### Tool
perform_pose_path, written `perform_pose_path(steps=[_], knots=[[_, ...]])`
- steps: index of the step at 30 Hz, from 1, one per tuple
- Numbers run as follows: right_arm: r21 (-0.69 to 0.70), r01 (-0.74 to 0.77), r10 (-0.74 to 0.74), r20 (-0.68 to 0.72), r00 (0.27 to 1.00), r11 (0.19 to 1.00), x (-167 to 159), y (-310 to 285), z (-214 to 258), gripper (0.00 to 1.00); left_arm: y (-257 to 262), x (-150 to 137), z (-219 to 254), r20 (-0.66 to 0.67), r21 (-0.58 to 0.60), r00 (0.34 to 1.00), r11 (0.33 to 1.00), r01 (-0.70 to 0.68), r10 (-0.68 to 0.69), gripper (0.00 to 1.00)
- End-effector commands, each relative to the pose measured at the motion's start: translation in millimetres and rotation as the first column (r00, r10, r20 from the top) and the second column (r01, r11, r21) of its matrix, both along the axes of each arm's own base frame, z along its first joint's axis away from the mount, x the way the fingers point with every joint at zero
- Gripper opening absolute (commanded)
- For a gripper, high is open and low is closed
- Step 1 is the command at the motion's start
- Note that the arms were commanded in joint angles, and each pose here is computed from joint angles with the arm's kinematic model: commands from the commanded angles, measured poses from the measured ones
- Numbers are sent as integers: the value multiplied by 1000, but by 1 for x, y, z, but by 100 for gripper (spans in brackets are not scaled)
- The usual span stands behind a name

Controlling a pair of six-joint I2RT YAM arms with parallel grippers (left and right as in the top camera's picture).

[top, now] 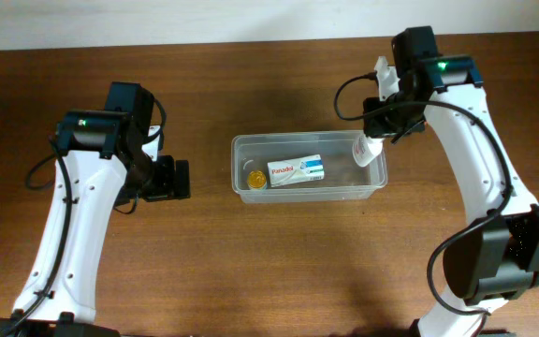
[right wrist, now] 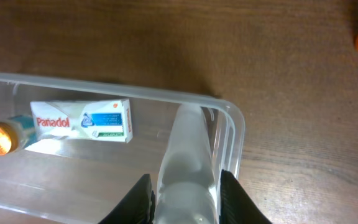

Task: Pack container
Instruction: 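Lift the white spray bottle and carry it left over the container, then lower the spray bottle into the container's right end and release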

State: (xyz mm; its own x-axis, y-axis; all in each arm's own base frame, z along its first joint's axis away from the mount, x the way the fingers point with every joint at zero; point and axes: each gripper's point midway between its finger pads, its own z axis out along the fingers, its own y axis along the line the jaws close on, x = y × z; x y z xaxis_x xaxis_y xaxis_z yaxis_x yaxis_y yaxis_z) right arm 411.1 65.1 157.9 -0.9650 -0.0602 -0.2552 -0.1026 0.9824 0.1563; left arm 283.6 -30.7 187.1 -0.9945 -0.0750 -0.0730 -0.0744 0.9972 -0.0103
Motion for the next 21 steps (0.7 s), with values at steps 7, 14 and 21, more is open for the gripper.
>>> perform_pose_path(steps=[7, 14, 21], knots=[[-34, 56, -57, -22, 998, 998, 8, -3, -26, 25, -1, -2, 3, 9, -10, 1000, 1000, -12, 12, 99], [-72, 89, -93, -61, 994, 993, 9, -9, -43, 26, -1, -2, 3, 9, -10, 1000, 1000, -12, 12, 99], [-76, 87, -93, -85, 992, 993, 9, -9, -55, 26, -1, -2, 3, 9, -10, 1000, 1000, -13, 13, 99]])
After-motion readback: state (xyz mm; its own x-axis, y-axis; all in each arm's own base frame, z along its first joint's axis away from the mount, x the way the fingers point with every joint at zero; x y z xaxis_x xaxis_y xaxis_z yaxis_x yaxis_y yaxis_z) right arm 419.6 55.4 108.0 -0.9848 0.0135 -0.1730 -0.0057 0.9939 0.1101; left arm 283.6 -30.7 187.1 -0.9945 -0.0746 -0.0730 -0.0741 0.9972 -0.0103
